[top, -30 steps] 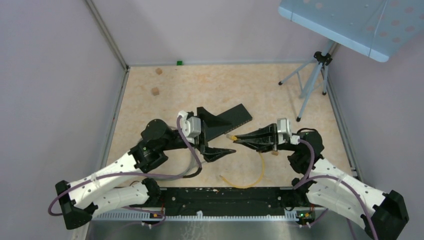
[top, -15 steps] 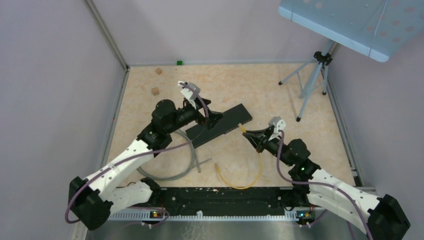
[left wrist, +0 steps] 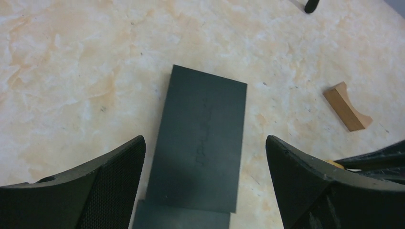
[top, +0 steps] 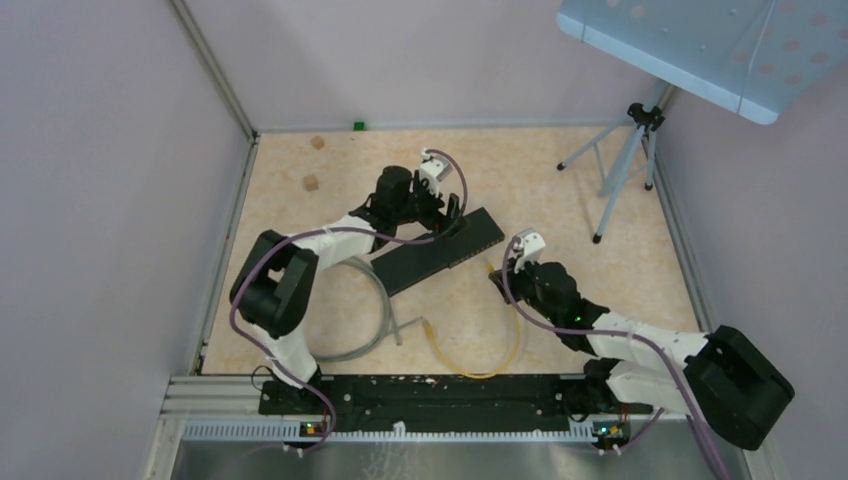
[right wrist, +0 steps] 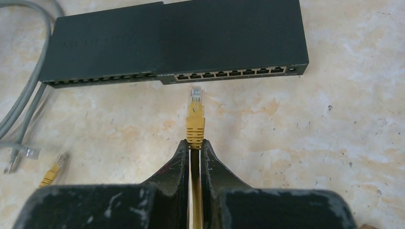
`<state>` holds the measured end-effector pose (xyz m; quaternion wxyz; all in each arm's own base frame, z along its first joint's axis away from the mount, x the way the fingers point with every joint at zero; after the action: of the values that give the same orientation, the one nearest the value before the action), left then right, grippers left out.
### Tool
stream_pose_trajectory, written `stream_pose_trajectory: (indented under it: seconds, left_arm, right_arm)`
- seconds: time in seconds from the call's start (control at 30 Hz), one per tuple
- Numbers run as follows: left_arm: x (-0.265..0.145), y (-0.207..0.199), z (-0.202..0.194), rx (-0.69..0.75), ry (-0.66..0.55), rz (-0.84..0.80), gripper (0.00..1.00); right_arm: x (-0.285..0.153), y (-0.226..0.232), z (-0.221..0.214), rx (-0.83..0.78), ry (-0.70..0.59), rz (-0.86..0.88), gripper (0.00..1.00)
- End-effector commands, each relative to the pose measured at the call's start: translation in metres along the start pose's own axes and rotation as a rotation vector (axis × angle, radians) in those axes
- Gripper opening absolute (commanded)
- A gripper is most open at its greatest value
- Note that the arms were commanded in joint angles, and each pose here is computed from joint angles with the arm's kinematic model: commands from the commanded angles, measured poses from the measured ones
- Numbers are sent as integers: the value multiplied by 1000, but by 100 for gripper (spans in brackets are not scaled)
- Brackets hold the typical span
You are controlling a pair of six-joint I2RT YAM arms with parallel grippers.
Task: Insert the plug into the switch port
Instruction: Insert the connector into the switch port.
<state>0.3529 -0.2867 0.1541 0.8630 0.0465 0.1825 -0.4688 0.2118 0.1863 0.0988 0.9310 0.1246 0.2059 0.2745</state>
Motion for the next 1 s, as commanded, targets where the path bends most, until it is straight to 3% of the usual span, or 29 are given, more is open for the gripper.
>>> stream_pose_trajectory:
  seconds: [0.0, 0.3, 0.63, 0.97]
  left_arm:
    - [17, 23, 25, 12, -117, -78, 99]
    - [42, 79, -8, -117, -105, -151, 94]
    - [54, 61, -47, -184, -86, -349, 84]
    - [77, 49, -66, -146, -1, -316, 78]
  right_arm:
    - [18, 4, 25, 35, -10, -87, 0]
    - [43, -7, 8, 13, 102, -181, 0]
    - [55, -9, -10, -22, 134, -154, 0]
    - [70, -26, -16, -26, 162, -204, 0]
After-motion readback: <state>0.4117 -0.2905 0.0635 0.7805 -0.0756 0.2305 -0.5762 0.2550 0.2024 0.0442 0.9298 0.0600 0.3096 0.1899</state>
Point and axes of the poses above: each gripper's point midway between its finger pads, its own x axis out along the fingers, its own y axis along the line the jaws close on, z = x × y, the point moved 4 cm from there along -x, back along the fingers, and after that the axes turned 10 degrees about x, right-handed, at the moved point
